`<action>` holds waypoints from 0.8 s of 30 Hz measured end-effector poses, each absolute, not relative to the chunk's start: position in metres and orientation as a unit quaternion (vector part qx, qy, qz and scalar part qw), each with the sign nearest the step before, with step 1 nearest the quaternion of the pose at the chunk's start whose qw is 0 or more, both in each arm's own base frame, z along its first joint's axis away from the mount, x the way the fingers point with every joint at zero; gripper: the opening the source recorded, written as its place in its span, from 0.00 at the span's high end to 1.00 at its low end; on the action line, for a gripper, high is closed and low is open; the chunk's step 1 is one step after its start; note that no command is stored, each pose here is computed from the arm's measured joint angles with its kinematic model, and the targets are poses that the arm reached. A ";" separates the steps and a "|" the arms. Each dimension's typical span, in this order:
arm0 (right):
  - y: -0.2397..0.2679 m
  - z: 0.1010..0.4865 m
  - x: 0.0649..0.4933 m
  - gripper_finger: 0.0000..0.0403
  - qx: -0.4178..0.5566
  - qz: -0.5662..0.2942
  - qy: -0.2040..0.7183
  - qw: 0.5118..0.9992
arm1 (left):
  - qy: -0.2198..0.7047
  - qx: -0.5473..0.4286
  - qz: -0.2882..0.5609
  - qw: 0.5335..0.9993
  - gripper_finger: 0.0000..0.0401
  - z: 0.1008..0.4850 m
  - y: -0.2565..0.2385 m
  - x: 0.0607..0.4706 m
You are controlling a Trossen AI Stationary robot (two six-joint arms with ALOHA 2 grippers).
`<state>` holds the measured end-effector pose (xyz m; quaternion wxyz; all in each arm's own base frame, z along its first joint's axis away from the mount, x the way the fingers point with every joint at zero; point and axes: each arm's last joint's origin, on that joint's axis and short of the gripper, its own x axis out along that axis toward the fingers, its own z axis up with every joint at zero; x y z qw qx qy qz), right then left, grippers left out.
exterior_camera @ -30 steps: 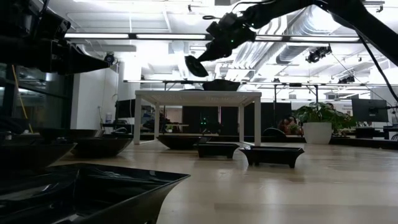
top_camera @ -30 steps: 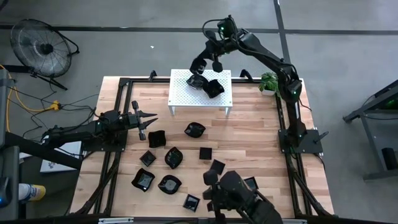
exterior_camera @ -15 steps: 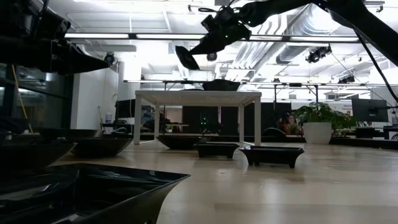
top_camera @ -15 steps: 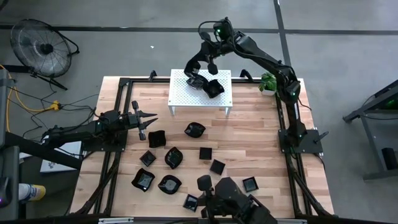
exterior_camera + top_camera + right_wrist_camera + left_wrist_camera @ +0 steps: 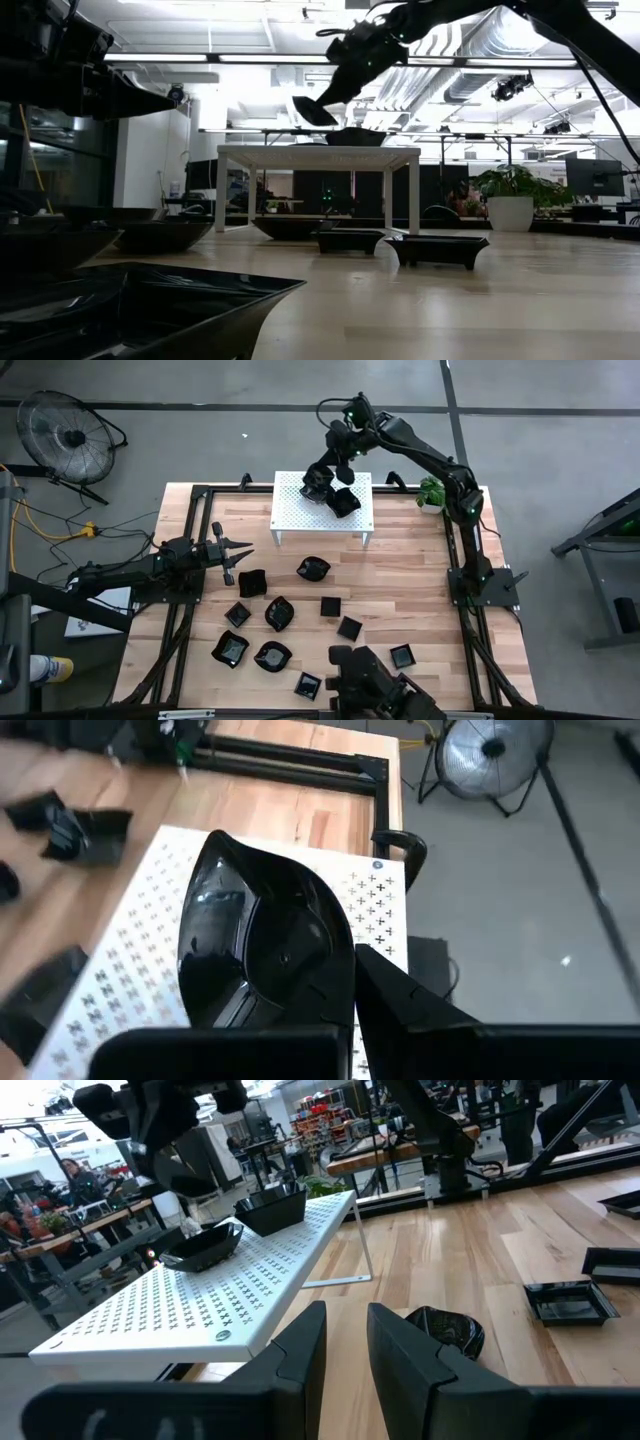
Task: Pick & Place Mini shaped plates
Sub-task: Stack the black leaf-shaped plate on top of the black leaf-shaped plate on the shelf
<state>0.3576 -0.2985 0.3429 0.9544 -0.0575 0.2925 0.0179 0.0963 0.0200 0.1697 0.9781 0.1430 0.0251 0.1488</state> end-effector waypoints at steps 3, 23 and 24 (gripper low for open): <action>-0.299 0.343 0.358 1.00 -0.017 0.003 0.292 0.956 | 0.025 0.143 0.148 0.978 0.82 0.170 0.020 0.096; -0.231 0.362 0.403 1.00 -0.113 -0.126 0.325 0.930 | 0.025 0.143 0.149 0.978 0.82 0.170 0.020 0.096; -0.227 0.363 0.405 1.00 -0.125 -0.134 0.327 0.927 | 0.025 0.143 0.149 0.978 0.82 0.170 0.020 0.096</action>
